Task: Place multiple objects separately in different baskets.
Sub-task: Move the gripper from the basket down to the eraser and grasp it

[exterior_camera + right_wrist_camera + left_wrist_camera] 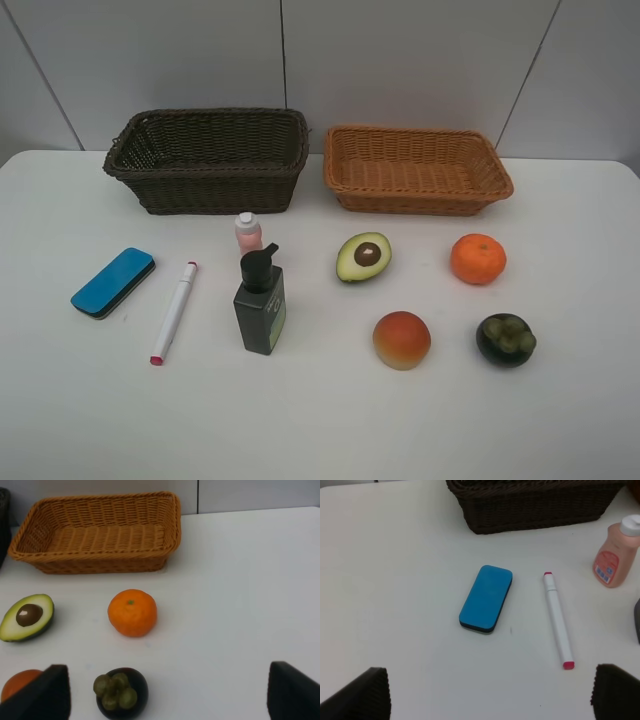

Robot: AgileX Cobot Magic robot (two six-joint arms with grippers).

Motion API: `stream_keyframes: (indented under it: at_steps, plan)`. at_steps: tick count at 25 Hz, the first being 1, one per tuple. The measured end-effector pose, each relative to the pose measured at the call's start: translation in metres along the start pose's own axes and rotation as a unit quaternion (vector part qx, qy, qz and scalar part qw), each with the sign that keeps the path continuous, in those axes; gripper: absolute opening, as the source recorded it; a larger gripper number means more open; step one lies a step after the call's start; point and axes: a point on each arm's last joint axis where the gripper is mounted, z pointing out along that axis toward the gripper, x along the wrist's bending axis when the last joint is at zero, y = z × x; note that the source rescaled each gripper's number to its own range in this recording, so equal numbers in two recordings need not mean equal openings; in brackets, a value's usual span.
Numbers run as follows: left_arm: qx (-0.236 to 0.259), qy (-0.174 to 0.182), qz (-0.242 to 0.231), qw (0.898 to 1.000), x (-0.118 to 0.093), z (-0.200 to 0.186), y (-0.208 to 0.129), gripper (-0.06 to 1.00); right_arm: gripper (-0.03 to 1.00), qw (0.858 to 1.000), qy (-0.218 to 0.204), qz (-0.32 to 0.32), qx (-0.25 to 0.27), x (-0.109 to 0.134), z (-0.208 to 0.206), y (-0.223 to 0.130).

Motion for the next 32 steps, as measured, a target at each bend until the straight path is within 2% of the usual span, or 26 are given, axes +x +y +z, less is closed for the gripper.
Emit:
stream_keyframes:
  at_steps: [14, 16, 19, 24, 28, 32]
  plan:
    - [0.002, 0.0, 0.002, 1.0, 0.0, 0.001, 0.0, 1.0, 0.99, 1.0, 0.0, 0.0, 0.0, 0.0, 0.0, 0.0]
    - [0.022, 0.0, -0.001, 1.0, 0.0, 0.006, 0.003, 1.0, 0.99, 1.0, 0.0, 0.0, 0.0, 0.0, 0.0, 0.0]
    - [0.088, 0.008, -0.01, 0.996, 0.002, 0.025, 0.012, 1.0, 0.99, 1.0, 0.0, 0.0, 0.0, 0.0, 0.0, 0.0]
    - [0.202, 0.014, -0.017, 0.979, 0.005, 0.073, 0.04, 1.0, 0.99, 1.0, 0.0, 0.0, 0.0, 0.0, 0.0, 0.0]
    - [0.299, 0.014, -0.013, 0.954, 0.006, 0.125, 0.064, 1.0, 0.99, 1.0, 0.0, 0.0, 0.0, 0.0, 0.0, 0.0]
    - [0.376, 0.008, 0.004, 0.926, 0.008, 0.185, 0.083, 1.0, 0.99, 1.0, 0.0, 0.0, 0.0, 0.0, 0.0, 0.0]
